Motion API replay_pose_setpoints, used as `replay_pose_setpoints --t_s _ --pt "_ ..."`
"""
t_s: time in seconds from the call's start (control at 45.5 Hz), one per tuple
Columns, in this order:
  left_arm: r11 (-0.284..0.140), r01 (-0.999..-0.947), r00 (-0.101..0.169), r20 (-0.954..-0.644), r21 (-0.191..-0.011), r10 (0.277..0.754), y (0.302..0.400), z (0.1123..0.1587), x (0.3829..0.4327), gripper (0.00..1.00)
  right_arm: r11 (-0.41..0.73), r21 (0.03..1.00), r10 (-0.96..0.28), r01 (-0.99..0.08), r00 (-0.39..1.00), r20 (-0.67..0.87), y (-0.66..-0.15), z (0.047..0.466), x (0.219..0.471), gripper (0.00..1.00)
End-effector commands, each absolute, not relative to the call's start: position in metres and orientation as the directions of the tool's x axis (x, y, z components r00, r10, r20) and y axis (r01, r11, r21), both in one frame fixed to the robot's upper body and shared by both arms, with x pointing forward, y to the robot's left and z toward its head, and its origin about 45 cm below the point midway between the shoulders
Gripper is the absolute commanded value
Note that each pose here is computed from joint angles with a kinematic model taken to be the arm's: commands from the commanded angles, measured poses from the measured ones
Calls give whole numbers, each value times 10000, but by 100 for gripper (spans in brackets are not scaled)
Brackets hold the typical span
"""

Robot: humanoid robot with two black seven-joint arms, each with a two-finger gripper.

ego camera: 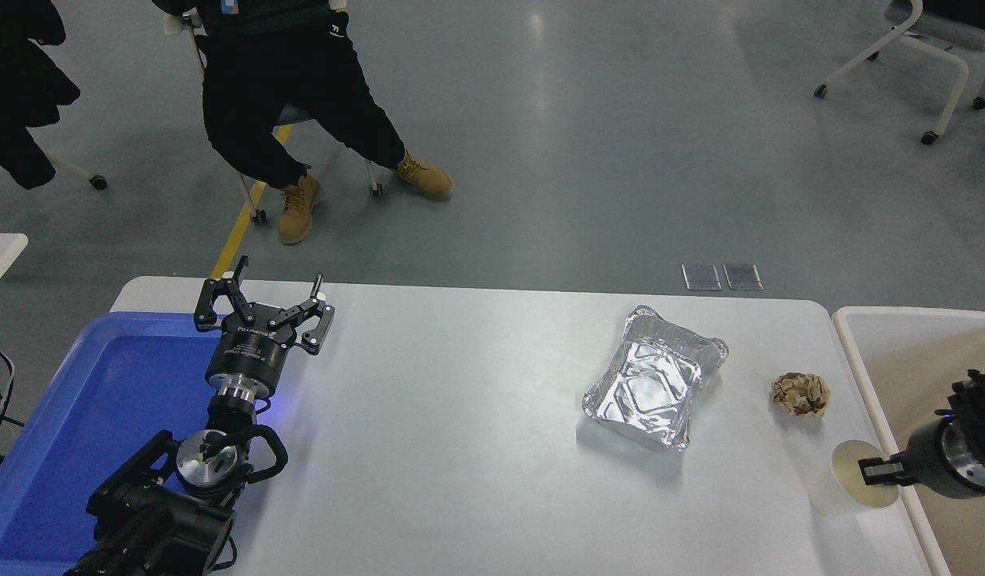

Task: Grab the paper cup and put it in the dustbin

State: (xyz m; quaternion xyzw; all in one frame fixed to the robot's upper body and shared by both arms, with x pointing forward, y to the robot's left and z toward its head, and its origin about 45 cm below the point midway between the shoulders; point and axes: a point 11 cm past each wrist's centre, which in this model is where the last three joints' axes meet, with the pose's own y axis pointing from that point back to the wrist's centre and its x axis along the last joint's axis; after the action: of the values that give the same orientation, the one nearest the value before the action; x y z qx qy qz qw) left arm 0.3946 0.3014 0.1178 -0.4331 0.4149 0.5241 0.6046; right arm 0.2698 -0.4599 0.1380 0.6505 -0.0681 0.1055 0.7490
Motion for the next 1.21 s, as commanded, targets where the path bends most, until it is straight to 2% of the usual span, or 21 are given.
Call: replay_pose_setpoints --t_s 0.0,0.176,0.308,0.44,0.615,0.857,1.055,1.187 --pt "755 -9932 1063 -9557 -888 2743 3014 1178 3946 99 1186 9545 390 -2736 9618 2709 -4622 1546 2711 0" --pt "755 -9932 1063 -9557 -888 2743 3014 1178 3946 99 1051 9485 -44 -2990 9536 3011 -4656 1813 2740 0" --pt "755 -9932 1063 -9557 -888 2743 3014 1178 3946 99 1243 9341 278 -3346 9422 3338 -4666 2118 2888 0" --pt "755 -9932 1063 -9557 -888 2743 3014 1178 3946 99 775 9260 349 -3694 9293 3678 -4466 2522 3018 0" --pt "755 -9932 1063 -9557 -888 2743 3014 1178 3946 99 734 9077 537 -4131 9105 4100 -4384 3022 3089 0" --pt "755 -9932 1063 -9557 -888 2743 3014 1178 3946 99 755 9116 1220 -4040 9111 3937 -4249 3584 3207 0" --pt "746 -9932 1061 -9561 -889 2732 3015 1178 3946 99 686 9058 1725 -4181 8992 4020 -4053 3868 3311 0" --pt "746 -9932 1061 -9561 -889 2732 3015 1178 3946 99 522 8920 1622 -4491 8851 4362 -3997 4021 3346 0"
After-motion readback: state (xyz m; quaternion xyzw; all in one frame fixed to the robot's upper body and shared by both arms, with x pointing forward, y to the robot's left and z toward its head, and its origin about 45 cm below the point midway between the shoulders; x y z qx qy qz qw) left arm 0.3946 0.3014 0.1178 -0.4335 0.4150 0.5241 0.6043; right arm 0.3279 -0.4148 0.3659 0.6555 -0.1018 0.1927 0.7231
